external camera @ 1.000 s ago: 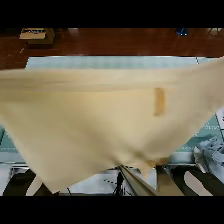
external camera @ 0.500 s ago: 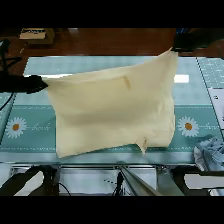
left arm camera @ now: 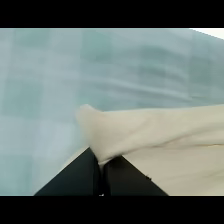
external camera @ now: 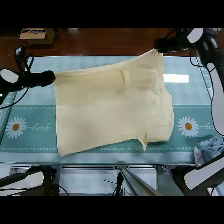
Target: Fold the shirts.
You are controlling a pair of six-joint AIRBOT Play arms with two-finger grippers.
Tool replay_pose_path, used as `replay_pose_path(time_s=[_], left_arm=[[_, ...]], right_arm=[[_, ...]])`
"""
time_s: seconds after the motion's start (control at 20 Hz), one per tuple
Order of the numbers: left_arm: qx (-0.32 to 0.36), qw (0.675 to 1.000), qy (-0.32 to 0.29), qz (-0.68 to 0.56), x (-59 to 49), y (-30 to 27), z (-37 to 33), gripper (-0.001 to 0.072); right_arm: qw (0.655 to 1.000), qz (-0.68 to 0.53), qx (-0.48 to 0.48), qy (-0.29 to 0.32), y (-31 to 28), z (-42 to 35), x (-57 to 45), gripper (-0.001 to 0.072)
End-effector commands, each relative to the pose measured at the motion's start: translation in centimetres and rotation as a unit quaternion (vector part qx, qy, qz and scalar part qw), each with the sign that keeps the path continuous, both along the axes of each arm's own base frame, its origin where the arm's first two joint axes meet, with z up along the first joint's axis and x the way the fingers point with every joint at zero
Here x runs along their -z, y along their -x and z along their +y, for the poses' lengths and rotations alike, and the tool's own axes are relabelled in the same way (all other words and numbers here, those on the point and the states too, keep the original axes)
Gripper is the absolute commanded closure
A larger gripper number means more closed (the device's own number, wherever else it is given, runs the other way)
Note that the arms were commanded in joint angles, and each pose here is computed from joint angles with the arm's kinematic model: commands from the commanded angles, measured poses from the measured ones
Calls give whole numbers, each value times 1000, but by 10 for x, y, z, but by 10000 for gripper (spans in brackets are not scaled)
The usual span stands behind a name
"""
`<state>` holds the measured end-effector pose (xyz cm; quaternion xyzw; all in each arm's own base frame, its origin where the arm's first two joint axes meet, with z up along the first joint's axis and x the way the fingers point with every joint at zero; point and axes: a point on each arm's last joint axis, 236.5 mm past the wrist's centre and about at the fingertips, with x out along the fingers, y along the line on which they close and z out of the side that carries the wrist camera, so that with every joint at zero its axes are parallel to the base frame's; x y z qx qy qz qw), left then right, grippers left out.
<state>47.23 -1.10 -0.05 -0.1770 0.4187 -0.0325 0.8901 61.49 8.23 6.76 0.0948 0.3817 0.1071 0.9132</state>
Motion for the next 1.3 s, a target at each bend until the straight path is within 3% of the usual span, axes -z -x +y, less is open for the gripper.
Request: replay_pose_path(time_s=[0.0, 0.35, 0.55, 0.7, 1.15, 1.2, 1.25], left_arm=[[-18, 1000, -2, 8, 33, -14, 5, 684], [5, 999, 3, 34, 28, 0, 5, 684], [85, 984, 42, 148, 34, 56, -26, 684], [121, 967, 36, 220, 45, 93, -30, 684], [69, 962, 8, 265, 61, 102, -6, 684], [68, 963, 19, 261, 59, 100, -11, 680], [69, 963, 31, 258, 57, 99, -16, 613]], right_arm=[[1000, 14, 14, -22, -12, 4, 34, 685], [997, 76, -6, -23, 23, 5, 27, 686], [985, 164, -43, 3, 79, 4, 20, 686], [964, 260, -54, 24, 121, -4, 40, 686], [934, 354, -25, 46, 140, -20, 94, 685], [934, 354, -26, 44, 139, -19, 97, 662], [935, 350, -31, 46, 137, -19, 98, 524]])
